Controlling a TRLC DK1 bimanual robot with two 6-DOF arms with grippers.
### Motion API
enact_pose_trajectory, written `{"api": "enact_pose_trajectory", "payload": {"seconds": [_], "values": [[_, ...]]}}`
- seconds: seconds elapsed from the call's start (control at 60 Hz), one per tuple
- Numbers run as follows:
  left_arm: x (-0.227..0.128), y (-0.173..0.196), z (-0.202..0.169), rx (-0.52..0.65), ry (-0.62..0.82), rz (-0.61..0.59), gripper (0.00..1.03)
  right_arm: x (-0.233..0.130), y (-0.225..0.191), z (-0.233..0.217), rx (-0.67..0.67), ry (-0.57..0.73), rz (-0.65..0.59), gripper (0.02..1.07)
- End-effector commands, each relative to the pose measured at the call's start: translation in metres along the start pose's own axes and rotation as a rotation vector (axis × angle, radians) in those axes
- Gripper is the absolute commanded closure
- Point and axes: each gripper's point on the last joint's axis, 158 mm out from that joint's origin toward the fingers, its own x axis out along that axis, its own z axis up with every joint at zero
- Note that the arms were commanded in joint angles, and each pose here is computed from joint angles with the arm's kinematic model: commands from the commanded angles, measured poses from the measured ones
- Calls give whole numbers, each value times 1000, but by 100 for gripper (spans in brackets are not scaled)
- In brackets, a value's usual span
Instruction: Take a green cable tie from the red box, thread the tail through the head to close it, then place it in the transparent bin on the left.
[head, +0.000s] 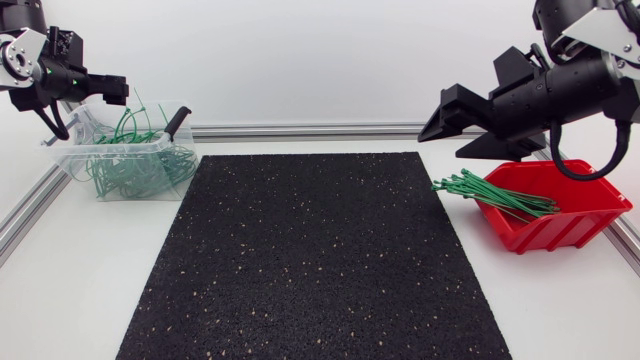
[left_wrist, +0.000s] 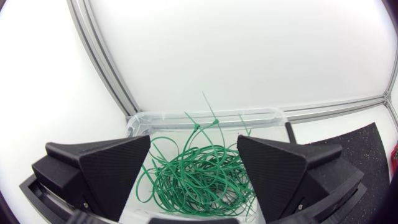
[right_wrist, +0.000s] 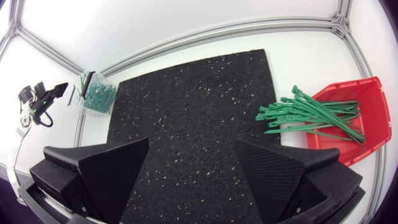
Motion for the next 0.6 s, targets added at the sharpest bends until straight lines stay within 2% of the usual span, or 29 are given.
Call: {"api": "enact_pose_trajectory", "payload": {"seconds": [0.0,0.117,0.25,0.583], "values": [[-28,-5,13,-20,-47,-5,4,-6,-22,4,-12,-45,-43,7],[-45,-21,7,-52,-60,-29,4,-14,-48,10,-8,-117,-87,7],[-76,-34,6,-34,-170,-48,4,-27,-70,8,3,-172,-121,7],[-105,-56,-44,-37,-160,-124,4,-52,-103,-10,-114,-342,-287,7]]}}
